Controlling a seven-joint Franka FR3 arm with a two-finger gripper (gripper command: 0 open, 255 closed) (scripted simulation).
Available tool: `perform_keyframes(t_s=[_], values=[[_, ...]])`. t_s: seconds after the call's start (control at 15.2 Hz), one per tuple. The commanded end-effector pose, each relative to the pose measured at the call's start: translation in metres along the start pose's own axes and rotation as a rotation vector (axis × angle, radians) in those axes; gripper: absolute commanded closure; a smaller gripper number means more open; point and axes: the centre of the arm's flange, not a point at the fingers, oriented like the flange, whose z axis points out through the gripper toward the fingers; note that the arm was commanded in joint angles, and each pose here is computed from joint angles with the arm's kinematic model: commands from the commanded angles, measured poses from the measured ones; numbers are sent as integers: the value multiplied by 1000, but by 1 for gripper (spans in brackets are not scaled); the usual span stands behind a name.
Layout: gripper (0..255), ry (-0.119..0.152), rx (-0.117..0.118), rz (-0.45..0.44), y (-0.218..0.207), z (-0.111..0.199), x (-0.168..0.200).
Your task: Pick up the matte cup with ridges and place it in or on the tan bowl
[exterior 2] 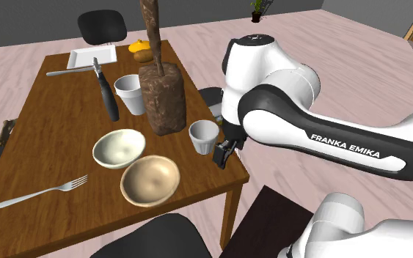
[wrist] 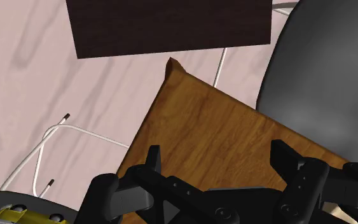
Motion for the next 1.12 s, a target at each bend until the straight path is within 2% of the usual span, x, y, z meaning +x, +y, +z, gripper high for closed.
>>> perform_keyframes(t_s=[0.0,0.59,1.06], values=[[0,0,0,0,0,0,0],[0,73,-210,-86,-57,-29,99],[0,73,-212,-87,-51,1,102]])
